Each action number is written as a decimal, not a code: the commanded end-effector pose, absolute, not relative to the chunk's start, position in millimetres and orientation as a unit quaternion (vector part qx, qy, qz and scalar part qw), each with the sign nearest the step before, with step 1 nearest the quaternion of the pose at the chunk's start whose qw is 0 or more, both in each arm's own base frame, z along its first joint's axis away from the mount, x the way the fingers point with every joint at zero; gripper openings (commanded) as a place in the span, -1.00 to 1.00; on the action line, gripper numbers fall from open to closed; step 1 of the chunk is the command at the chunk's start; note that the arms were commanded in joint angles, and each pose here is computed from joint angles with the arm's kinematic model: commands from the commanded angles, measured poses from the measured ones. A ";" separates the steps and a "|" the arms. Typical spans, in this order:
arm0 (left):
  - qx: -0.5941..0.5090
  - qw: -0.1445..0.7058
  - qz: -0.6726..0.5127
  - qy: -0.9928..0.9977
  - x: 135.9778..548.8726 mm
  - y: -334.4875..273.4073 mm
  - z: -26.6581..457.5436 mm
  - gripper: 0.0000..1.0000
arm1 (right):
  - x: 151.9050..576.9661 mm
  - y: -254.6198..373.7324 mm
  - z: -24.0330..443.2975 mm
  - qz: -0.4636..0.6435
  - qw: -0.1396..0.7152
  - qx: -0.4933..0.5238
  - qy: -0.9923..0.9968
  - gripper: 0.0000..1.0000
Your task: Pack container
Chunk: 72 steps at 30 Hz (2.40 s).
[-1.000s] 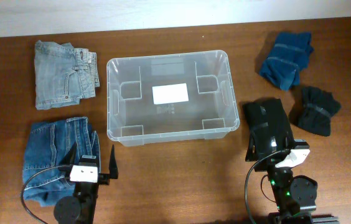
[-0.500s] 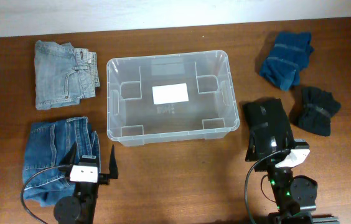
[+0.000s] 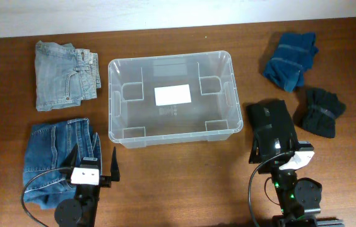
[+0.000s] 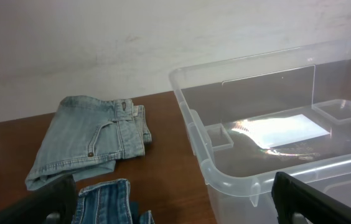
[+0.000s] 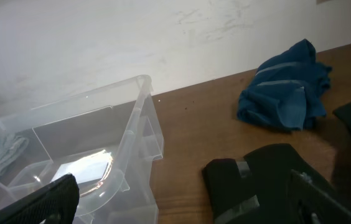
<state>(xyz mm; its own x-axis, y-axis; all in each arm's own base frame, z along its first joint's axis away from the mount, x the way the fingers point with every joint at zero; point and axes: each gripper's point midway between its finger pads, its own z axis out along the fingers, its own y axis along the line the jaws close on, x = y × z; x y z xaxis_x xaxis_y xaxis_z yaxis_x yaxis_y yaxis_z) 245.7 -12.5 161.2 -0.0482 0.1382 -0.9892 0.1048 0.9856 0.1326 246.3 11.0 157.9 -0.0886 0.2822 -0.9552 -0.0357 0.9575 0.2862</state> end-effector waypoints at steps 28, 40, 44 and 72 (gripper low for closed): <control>0.088 0.685 0.022 0.723 245.4 -10.6 161.0 0.99 | 246.2 11.6 154.8 0.117 0.667 0.084 0.731 0.97; 0.088 0.685 0.022 0.723 245.4 -10.6 161.0 0.99 | 246.2 11.6 154.8 0.117 0.667 0.084 0.731 0.97; 0.088 0.685 0.022 0.723 245.4 -10.6 161.0 0.99 | 246.2 11.6 154.8 0.117 0.667 0.084 0.731 0.97; 0.088 0.685 0.022 0.723 245.4 -10.6 161.0 0.99 | 245.7 19.4 154.9 0.137 0.663 0.073 0.732 0.97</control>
<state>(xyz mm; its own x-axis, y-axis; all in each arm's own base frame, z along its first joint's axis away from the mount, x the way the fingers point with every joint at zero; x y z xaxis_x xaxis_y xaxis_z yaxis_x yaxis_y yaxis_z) 245.7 -12.5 161.3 -0.0479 0.1383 -0.9892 0.1043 0.9856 0.1327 246.3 10.8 157.8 -0.0887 0.2834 -0.9549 -0.0344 0.9572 0.2872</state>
